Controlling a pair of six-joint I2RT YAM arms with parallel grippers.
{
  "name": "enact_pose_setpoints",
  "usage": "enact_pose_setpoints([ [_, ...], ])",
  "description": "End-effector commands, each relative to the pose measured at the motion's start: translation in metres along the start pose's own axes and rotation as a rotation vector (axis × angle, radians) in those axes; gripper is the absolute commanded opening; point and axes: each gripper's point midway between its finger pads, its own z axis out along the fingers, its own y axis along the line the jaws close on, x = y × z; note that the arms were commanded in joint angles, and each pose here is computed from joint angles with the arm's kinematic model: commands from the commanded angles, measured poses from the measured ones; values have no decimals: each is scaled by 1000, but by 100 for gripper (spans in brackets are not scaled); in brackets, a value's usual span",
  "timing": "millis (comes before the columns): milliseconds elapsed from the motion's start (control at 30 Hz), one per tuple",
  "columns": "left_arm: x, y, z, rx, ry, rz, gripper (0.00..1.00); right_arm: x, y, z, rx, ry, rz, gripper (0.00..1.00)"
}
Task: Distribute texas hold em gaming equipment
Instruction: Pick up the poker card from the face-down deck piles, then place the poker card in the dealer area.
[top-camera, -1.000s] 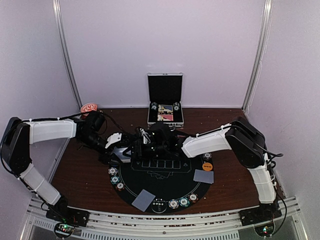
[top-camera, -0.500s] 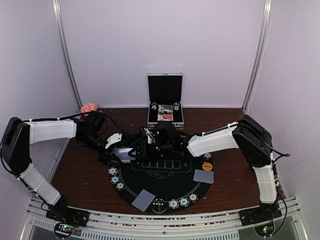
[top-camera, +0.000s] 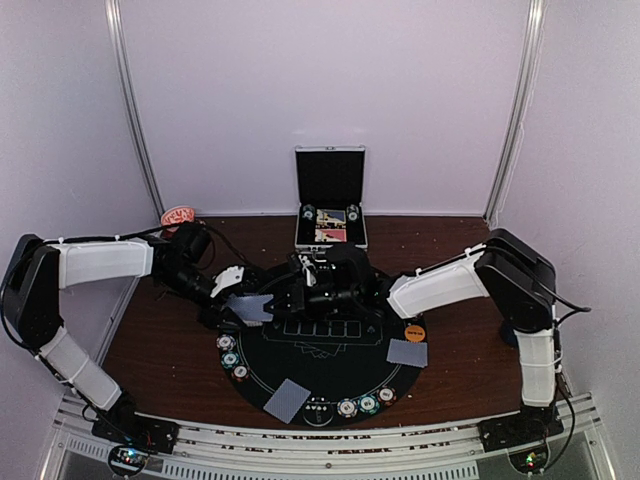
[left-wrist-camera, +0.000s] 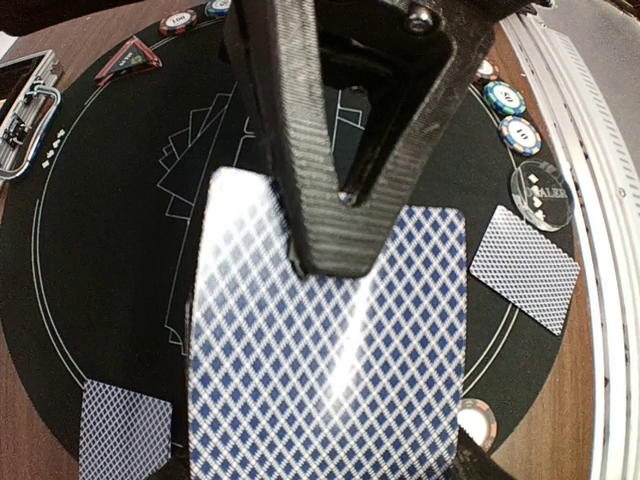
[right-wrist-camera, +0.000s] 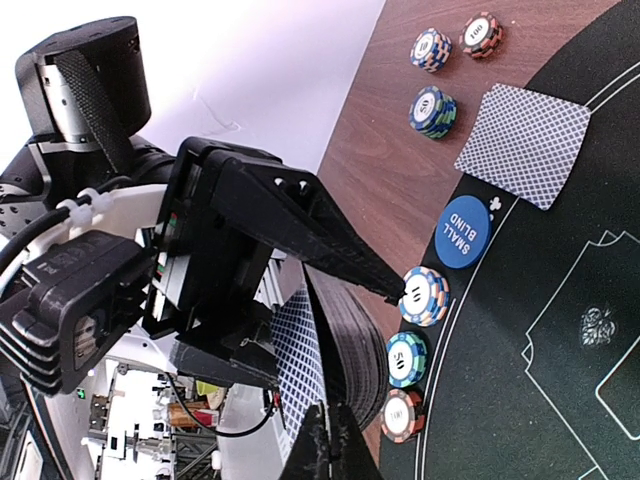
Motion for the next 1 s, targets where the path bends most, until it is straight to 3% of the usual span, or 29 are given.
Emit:
enact_pose_setpoints([
  [0,-9,5,-5,-21,-30,34,59,-7,37,-17,-107,-12,-10,0],
  [200,-9,4,-6,-22,-32,35,59,-11,31,-41,-50,-30,-42,0],
  [400,-9,5,-6,-23,-32,34,59,-2,11,-66,84,51,-105,0],
  [667,-9,5,-5,-22,-29,31,59,34,-16,-92,196,268,-212,0],
  [967,-9,5,-5,-23,-30,32,59,72,-30,-81,193,453,-262,0],
])
